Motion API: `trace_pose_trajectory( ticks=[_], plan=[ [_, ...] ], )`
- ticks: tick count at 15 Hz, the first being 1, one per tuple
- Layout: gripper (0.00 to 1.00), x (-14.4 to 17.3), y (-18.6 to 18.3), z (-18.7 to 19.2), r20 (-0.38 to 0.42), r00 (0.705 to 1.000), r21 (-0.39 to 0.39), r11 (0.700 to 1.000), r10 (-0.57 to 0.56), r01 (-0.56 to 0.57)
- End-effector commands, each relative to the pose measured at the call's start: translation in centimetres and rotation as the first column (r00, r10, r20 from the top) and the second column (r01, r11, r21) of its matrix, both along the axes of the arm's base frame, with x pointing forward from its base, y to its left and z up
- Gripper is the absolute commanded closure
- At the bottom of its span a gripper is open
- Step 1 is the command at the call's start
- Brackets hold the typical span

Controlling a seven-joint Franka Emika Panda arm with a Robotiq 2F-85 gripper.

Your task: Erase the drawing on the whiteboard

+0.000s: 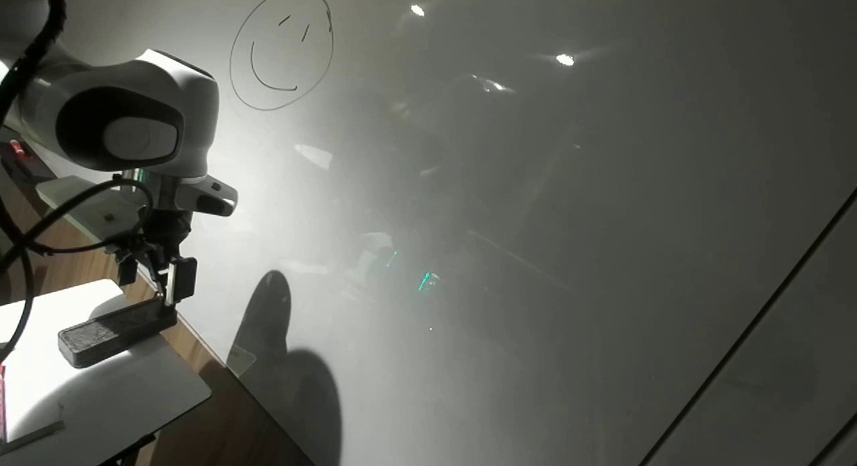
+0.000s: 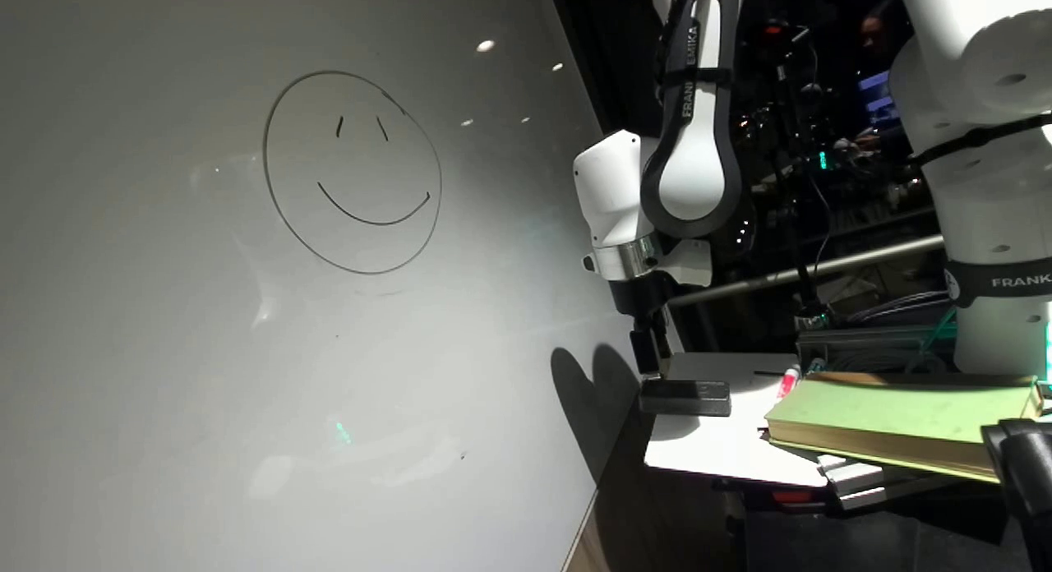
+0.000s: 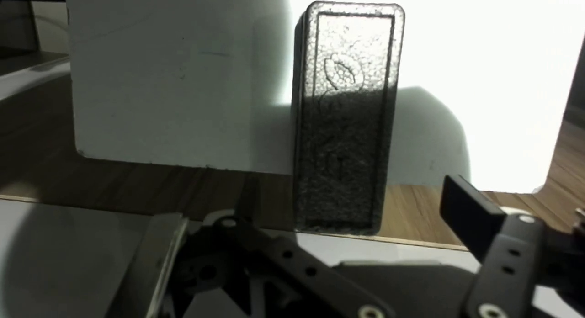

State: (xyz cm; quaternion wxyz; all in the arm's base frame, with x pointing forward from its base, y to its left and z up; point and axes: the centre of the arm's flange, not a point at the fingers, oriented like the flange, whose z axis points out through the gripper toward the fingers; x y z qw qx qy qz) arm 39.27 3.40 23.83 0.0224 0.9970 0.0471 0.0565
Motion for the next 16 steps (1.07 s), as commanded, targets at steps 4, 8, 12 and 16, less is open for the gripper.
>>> trace_pose_trajectory(
  ticks=[4, 8, 12, 16],
  plan=[
    [0.00, -1.7, -0.6, -2.6, 0.003, 1.000, -0.020, 1.000, -0.006, 0.006],
    [0.00, -1.8, -0.7, -3.2, -0.004, 1.000, -0.027, 1.000, -0.008, 0.008],
    [0.33, -2.2, -1.2, -3.8, -0.014, 1.000, -0.039, 0.999, -0.012, 0.011],
    [0.64, -2.5, -1.1, -4.1, -0.022, 1.000, -0.050, 0.999, -0.015, 0.014]
  ],
)
